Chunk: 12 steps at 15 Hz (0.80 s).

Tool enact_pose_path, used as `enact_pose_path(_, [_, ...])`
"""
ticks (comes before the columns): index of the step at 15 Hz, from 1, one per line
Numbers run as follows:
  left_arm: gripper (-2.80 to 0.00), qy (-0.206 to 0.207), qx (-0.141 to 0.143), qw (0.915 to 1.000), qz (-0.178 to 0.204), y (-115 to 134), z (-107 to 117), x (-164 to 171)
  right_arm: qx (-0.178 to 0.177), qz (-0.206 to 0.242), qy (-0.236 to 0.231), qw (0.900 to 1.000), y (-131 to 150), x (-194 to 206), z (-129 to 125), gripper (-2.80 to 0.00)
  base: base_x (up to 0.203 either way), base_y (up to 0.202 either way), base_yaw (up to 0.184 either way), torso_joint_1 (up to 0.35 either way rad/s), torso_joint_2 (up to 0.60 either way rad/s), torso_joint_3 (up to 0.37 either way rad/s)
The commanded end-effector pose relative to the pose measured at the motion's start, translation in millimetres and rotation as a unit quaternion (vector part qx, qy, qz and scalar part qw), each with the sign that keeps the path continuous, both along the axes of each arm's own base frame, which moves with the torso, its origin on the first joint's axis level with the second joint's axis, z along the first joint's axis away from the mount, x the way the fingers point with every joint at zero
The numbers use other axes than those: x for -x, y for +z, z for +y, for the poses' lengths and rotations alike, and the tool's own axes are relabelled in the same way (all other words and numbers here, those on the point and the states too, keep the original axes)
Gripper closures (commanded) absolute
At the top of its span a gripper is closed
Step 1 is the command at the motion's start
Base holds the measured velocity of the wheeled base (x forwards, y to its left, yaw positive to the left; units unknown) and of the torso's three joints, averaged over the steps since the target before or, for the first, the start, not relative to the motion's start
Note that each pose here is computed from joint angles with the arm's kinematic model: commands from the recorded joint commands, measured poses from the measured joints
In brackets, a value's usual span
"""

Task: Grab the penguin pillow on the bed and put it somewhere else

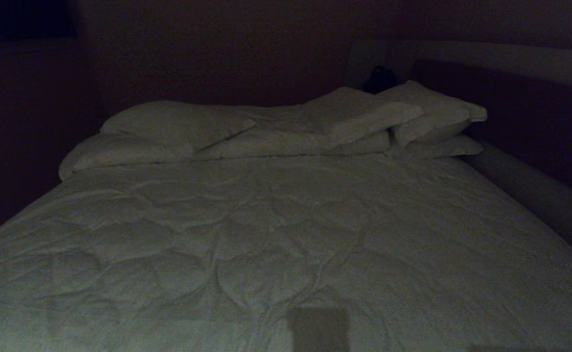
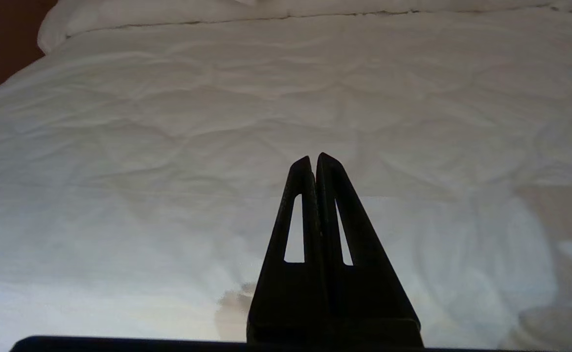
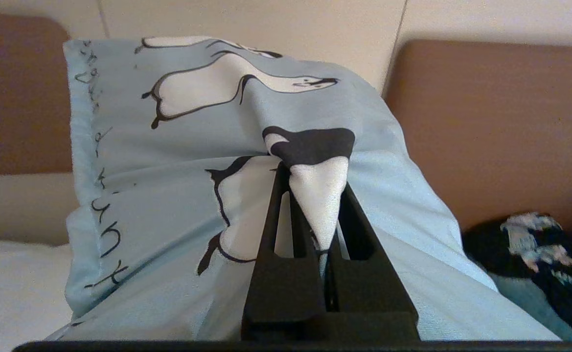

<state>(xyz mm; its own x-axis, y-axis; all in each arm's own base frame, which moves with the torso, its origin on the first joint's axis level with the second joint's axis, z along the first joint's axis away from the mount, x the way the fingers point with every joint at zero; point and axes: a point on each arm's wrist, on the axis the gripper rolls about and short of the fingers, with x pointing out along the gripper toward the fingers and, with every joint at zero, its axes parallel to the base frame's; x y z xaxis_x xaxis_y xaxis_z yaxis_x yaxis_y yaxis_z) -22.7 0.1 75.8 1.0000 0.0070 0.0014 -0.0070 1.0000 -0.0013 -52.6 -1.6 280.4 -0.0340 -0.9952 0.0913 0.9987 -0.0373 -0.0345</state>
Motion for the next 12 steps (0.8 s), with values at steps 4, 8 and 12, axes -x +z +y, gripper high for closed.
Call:
enact_pose_path(4, [0.00, 0.000, 0.000, 1.0000, 0.000, 0.0, 0.0, 0.0, -0.002, 0.004, -0.003, 1.000, -2.0, -0.5, -0.3, 0.00, 0.000, 0.196, -0.001, 0.007, 0.00, 0.004])
enact_pose_path(8, [0.00, 0.000, 0.000, 1.0000, 0.000, 0.0, 0.0, 0.0, -0.002, 0.005, -0.002, 1.000, -2.2, -0.2, -0.2, 0.00, 0.000, 0.081, 0.001, 0.001, 0.00, 0.004])
enact_pose_path(12, [0.00, 0.000, 0.000, 1.0000, 0.000, 0.0, 0.0, 0.0, -0.002, 0.004, -0.002, 1.000, -1.9, 0.0, -0.1, 0.00, 0.000, 0.000, 0.000, 0.011, 0.00, 0.001])
